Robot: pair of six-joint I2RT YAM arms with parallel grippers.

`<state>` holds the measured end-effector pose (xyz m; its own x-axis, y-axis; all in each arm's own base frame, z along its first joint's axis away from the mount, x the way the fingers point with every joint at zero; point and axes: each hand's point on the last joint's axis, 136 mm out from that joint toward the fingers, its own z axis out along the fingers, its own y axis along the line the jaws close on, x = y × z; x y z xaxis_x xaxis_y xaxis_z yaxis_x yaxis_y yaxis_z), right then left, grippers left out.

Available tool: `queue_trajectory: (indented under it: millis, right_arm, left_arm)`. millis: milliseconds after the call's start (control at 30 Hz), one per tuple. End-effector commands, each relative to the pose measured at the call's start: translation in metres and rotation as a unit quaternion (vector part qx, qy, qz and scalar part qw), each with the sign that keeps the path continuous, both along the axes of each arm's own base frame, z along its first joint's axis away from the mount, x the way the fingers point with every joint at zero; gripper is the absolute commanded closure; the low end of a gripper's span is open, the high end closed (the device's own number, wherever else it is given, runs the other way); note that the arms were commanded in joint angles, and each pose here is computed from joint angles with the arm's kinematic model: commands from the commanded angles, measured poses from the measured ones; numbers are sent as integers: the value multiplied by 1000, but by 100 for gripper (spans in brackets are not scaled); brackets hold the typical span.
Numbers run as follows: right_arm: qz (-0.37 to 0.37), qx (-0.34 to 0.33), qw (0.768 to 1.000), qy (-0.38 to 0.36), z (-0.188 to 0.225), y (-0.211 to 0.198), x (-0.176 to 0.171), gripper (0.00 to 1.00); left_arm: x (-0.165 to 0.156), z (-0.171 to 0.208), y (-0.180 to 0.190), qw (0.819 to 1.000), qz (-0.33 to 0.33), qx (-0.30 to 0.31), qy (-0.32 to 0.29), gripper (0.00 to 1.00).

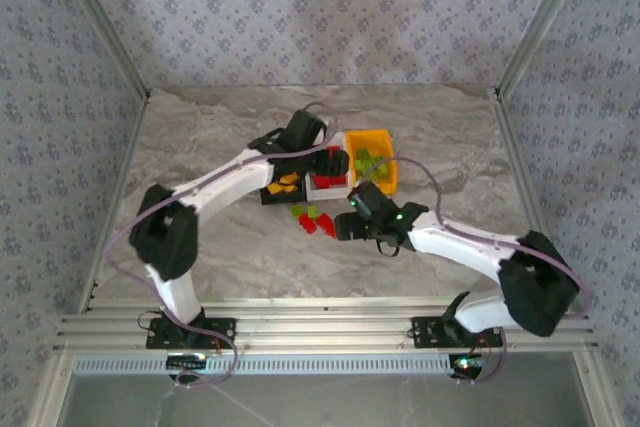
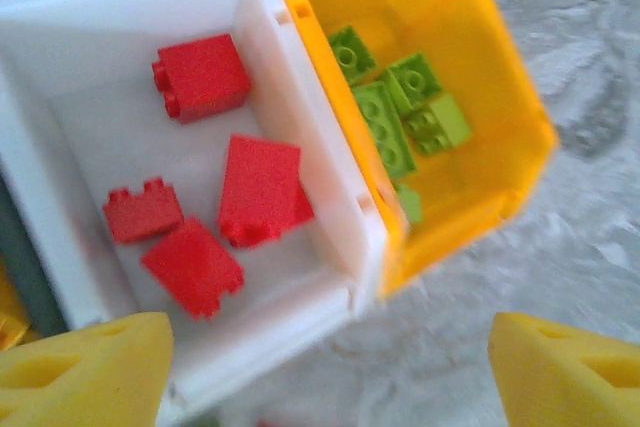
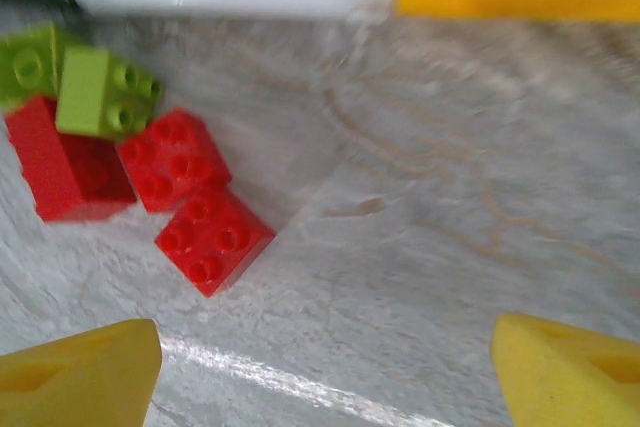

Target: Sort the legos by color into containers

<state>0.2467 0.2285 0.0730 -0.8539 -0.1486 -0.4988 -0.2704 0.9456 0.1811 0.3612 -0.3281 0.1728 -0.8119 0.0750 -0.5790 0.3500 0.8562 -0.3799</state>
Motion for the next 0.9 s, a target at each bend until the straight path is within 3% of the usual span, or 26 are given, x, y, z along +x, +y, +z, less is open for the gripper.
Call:
queue_trajectory:
  millis: [0,100,233,400,600,867]
  right_arm:
    - [69,-18,997,8,-10,27,-1,12]
    - [81,-40,996,10,-20,37,4,12]
    - [81,-59,995,8,-27,42,15,13]
    - [97,-80,992,22,-39,46,18,20]
    - [110,-86,989,41,-53,51,12,31]
    - [116,-89,988,41,-61,55,8,43]
  left_arm:
    - [-28,50,12,997,1,-78,-24,15]
    - [-55,39,39,997,16,-76,-15,13]
    - [-85,21,78,996,55,-66,-8,1]
    - [-114,8,125,992,113,-58,-13,0]
    - [-133,-8,163,987,157,-43,-13,0]
    - [-136,-23,177,983,176,-41,-12,0]
